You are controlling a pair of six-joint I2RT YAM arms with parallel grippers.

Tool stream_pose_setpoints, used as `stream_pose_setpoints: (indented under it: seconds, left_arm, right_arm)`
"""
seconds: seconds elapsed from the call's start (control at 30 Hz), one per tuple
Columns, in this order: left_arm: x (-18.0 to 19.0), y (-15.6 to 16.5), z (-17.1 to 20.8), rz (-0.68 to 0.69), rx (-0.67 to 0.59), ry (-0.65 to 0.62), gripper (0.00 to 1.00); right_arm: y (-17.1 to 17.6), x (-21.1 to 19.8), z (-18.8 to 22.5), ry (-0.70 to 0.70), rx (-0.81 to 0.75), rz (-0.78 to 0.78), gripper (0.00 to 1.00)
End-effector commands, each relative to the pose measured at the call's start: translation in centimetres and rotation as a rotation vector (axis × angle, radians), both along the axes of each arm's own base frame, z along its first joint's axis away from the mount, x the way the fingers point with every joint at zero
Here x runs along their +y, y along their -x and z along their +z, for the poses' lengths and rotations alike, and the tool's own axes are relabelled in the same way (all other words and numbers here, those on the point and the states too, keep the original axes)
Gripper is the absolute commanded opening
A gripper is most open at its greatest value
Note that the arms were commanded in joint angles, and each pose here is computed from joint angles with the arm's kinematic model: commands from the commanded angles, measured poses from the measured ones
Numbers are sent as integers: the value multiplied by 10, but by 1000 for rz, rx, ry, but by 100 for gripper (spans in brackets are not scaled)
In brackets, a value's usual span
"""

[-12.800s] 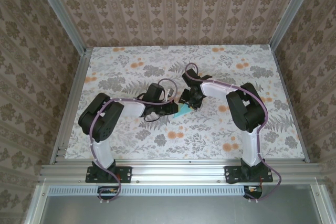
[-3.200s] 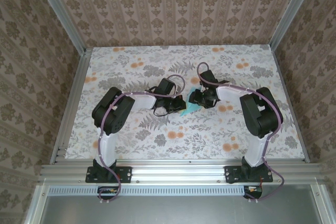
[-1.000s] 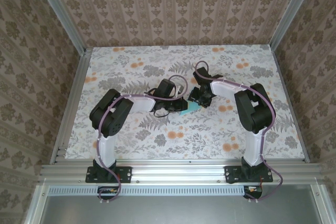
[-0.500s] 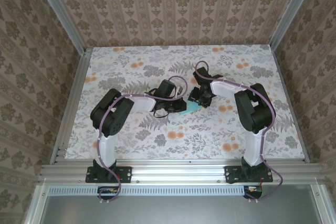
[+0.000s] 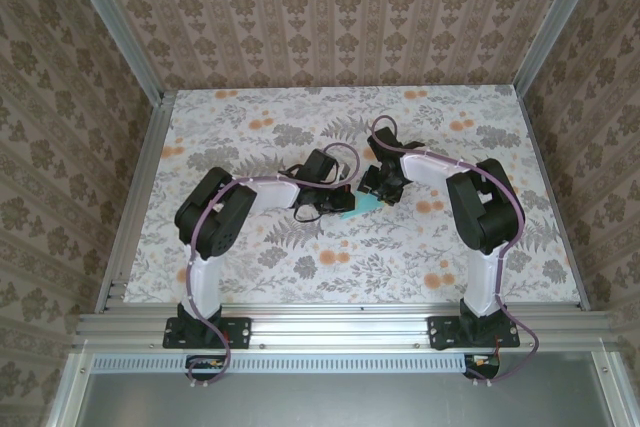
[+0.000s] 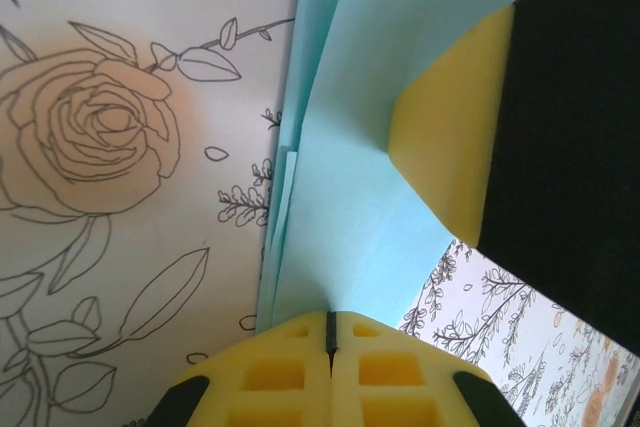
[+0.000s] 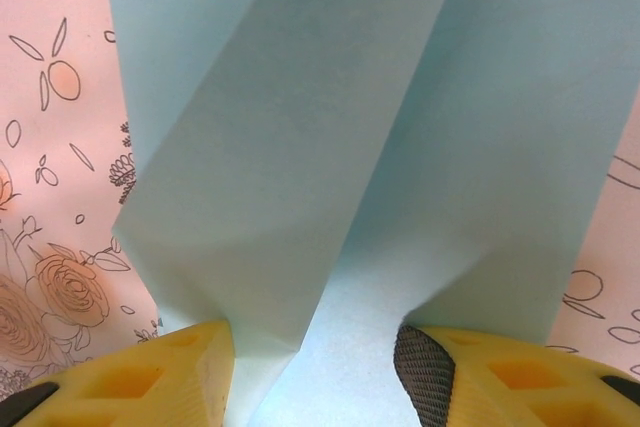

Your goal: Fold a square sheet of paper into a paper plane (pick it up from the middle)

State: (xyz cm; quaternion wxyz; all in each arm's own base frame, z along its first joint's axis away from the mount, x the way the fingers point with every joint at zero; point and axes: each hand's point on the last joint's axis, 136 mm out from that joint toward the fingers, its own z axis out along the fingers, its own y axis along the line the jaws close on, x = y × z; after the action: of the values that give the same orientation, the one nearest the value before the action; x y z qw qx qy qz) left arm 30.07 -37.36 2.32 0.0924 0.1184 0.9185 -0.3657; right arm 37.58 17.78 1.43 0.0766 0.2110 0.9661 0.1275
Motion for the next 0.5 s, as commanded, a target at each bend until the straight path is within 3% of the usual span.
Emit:
stream_pose_setpoints:
  seconds: [0.0,0.13,0.27,0.47]
  left_arm:
    - [23,16,-38,-12,80,-145,1]
    - [26,21,-43,-24,97,-162,0]
    - [27,22,-44,-30,100,-167,0]
    - [24,22,-45,-41,102,-158,0]
  right_arm:
    - [24,-29,-30,93,109,-1,55]
    - [-9,-12,27,-34,-86,43,58]
    - [-19,-3,73,-126,-249,89,55]
    - [-12,27,78,-311,-330,166,29]
